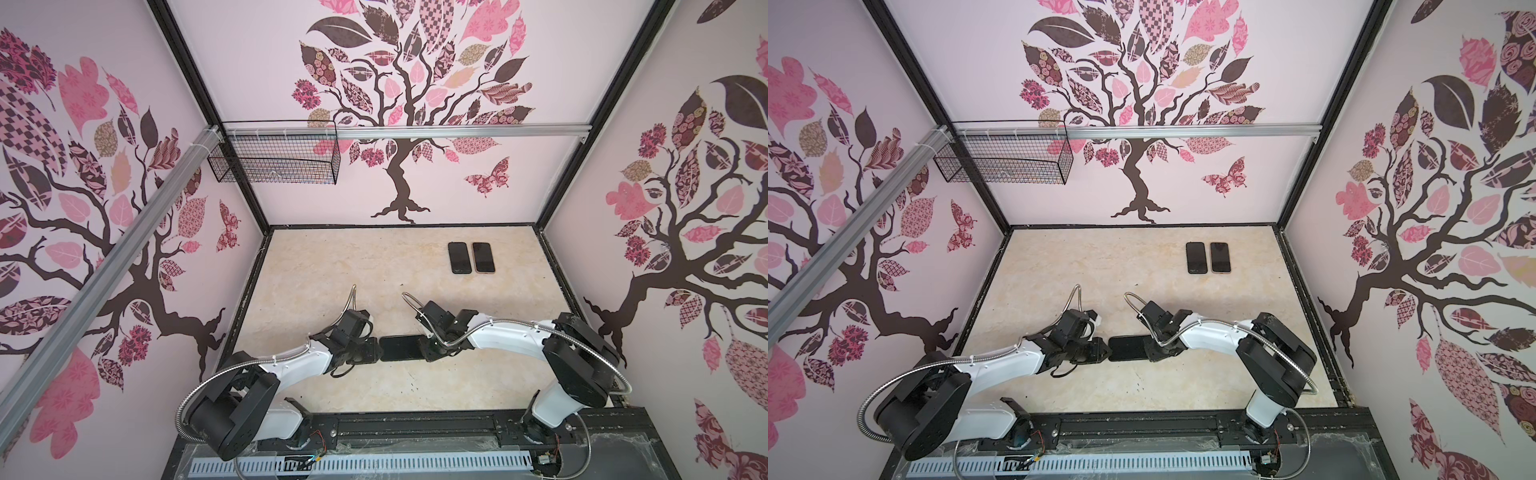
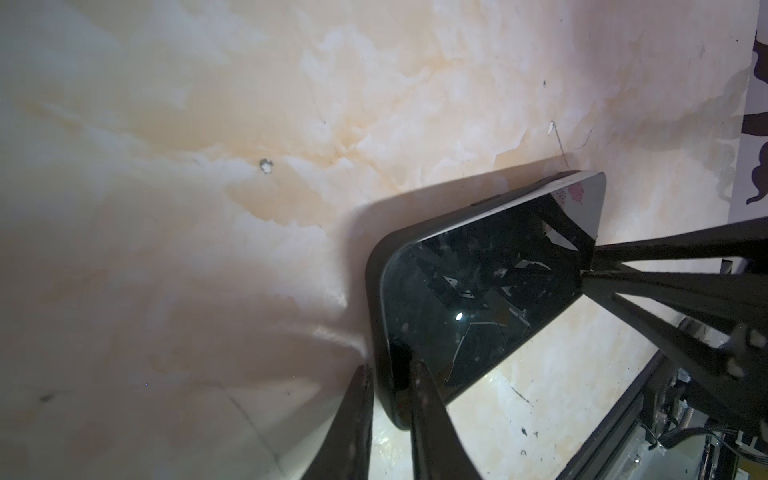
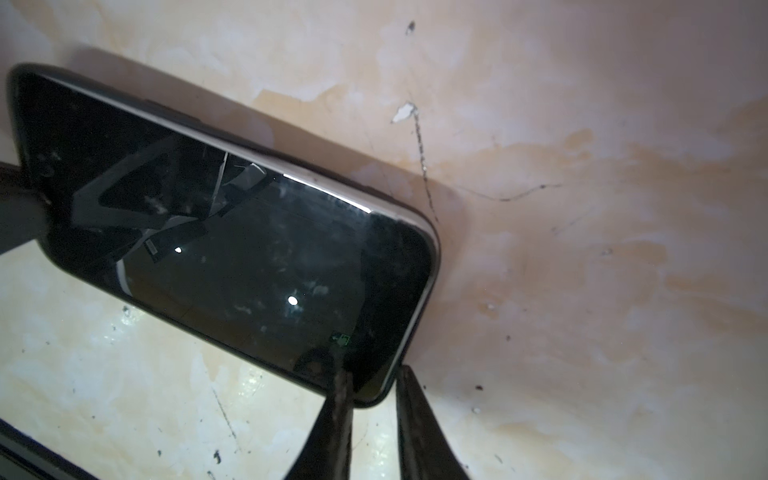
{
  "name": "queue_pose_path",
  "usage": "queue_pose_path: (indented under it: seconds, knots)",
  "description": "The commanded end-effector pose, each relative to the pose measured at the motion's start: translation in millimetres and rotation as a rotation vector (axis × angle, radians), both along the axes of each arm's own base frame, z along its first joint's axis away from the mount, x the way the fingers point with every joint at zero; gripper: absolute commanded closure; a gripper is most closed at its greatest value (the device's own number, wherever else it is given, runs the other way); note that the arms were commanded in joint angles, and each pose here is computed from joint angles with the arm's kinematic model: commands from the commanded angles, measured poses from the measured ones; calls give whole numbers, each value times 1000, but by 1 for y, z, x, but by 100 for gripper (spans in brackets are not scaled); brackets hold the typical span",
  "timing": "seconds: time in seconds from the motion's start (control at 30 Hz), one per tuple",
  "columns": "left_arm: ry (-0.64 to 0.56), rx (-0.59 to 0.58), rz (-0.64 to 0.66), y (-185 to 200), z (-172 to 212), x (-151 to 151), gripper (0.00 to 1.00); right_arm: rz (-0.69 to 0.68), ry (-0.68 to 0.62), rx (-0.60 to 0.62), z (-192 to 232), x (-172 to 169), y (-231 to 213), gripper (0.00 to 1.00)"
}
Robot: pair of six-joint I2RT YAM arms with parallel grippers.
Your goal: Put the phone into the phone case
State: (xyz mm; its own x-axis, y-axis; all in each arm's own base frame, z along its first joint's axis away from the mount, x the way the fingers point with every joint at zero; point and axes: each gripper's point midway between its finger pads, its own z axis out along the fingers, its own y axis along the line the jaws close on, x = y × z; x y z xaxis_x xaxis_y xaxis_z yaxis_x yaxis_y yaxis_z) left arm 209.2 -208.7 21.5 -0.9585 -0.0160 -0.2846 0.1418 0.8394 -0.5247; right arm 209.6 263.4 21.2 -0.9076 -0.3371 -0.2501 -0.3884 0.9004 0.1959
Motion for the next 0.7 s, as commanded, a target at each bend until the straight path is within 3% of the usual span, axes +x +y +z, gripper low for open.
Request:
queue_pose_path:
  seconds: [0.0, 0.2, 0.47, 0.67]
  knots:
    - [10, 56, 4, 13, -9, -8, 80, 23, -14, -74, -9, -2, -12, 74]
    - [6, 32, 35, 18, -1, -3, 77, 22, -62, -19, 18, 13, -7, 70]
    - [-13, -79, 55, 14, 19, 8, 74, -13, -64, 195, 49, 34, -10, 67]
    - [-12, -86, 44, 11, 20, 12, 71, -2, -60, 268, 57, 41, -11, 66]
